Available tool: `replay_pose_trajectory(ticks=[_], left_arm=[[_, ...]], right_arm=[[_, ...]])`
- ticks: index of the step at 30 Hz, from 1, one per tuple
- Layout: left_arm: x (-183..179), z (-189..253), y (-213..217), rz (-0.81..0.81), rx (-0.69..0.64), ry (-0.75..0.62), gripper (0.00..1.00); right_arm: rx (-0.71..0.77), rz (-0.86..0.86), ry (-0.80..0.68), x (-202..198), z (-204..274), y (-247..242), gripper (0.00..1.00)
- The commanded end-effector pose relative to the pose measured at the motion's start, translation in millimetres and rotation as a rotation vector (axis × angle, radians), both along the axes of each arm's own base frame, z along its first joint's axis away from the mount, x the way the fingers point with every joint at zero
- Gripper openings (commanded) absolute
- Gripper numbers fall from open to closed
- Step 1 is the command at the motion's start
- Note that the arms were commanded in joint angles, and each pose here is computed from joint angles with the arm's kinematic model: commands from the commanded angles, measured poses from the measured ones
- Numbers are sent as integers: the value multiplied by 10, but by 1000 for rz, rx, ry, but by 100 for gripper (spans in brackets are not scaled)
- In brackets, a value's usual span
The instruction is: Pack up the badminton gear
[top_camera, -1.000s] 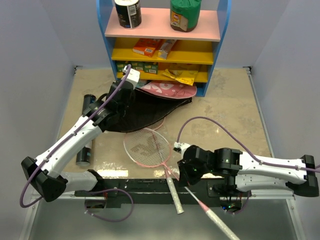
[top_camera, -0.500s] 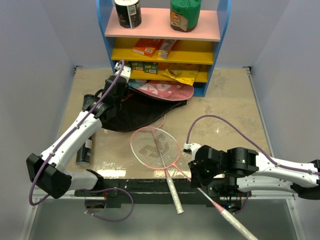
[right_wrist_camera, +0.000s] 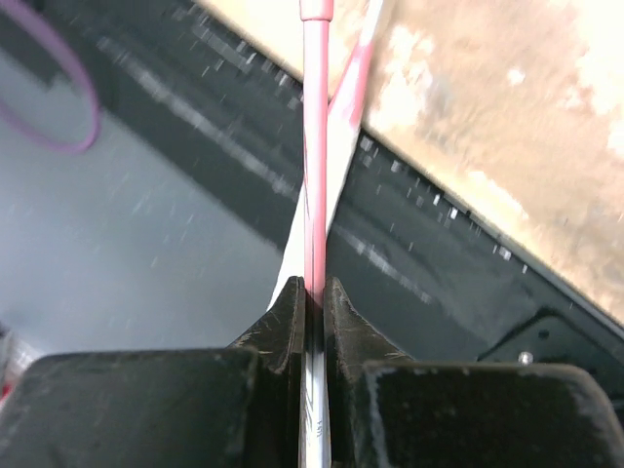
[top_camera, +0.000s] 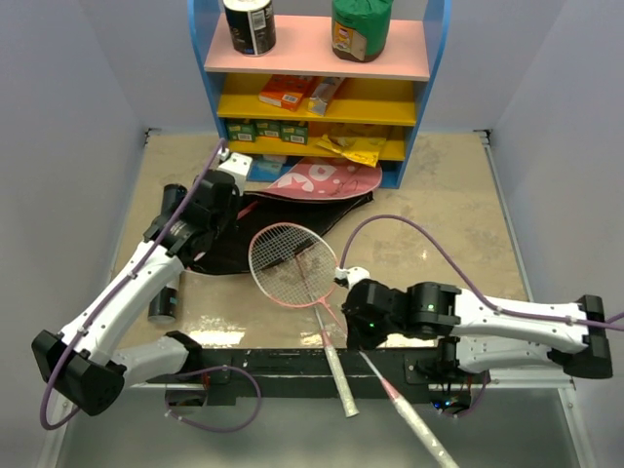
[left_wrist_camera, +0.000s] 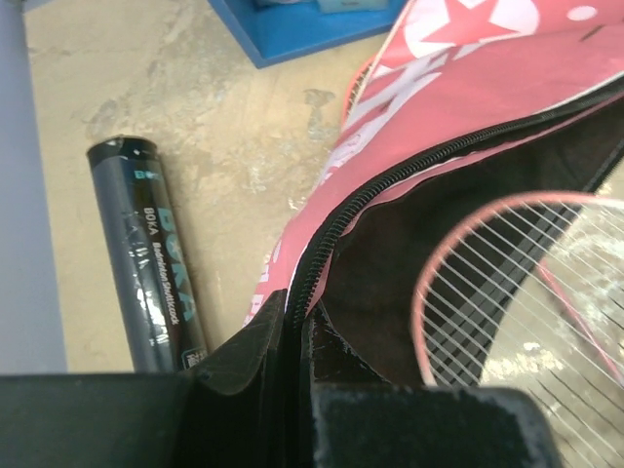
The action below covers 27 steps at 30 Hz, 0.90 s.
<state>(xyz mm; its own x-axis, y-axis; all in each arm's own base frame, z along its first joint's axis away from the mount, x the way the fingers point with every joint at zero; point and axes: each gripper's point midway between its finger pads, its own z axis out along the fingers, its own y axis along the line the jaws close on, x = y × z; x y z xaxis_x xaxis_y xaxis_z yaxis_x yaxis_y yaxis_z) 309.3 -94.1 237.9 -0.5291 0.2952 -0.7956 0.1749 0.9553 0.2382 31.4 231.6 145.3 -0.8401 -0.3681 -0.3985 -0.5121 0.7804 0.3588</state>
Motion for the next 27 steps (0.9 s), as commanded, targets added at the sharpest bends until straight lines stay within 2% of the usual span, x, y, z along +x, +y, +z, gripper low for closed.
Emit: replay_pose_trajectory(ticks=[1,7,13,27], left_arm=[[-129,31,-151,-69,-95,13,0],[-362,-109,-418,-173,-125,44,0],[-593,-320,-719,-265,-146,92,0],[-1082,-386,-966,-351,-304,151,0]], right_arm=[[77,-115,-117,395,149,413,0],[123,-288,-143,1026,-12,785,0],[117,-434,-152,1644,-190,828,0],[88,-889,-147,2220,-654,521,0]])
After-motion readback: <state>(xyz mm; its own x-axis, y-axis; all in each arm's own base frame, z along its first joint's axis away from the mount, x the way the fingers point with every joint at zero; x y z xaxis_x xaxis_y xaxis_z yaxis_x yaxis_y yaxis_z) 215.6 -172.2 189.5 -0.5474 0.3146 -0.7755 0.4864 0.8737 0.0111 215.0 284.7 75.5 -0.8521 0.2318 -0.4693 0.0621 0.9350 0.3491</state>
